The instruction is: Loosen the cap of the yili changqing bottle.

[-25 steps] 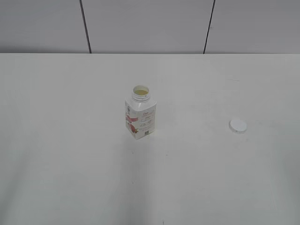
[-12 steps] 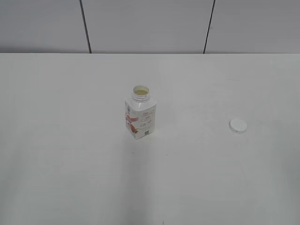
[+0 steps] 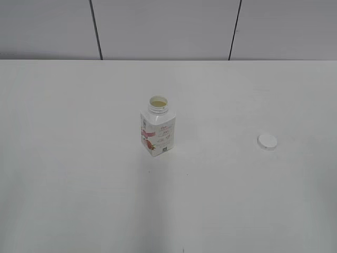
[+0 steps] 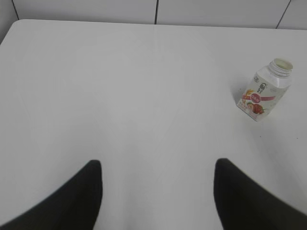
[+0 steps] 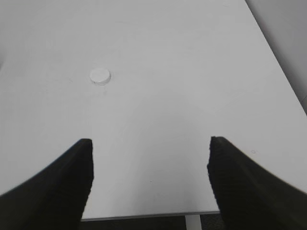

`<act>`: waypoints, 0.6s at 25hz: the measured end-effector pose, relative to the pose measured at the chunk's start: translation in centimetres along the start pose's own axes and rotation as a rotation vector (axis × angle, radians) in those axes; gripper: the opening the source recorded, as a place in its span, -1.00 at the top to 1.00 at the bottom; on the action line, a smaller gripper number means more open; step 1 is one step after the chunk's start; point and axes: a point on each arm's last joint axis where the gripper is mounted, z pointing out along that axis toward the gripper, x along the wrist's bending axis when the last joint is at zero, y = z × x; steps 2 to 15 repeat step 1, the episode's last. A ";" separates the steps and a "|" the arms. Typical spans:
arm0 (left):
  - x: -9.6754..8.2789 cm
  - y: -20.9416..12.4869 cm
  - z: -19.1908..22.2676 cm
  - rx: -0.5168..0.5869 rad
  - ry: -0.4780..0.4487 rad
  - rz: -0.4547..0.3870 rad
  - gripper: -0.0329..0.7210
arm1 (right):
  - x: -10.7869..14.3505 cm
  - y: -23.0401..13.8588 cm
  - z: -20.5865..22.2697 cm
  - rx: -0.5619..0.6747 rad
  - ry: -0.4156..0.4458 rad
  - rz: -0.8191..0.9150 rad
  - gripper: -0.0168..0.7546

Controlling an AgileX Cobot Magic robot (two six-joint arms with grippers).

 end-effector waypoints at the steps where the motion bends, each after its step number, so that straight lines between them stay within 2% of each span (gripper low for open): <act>1: 0.0 0.0 0.0 0.000 0.000 0.000 -0.28 | 0.0 0.0 0.0 0.000 0.000 0.000 -0.56; 15: 0.0 0.0 0.0 0.000 0.000 0.000 -0.28 | 0.0 0.0 0.0 0.000 0.000 0.000 -0.56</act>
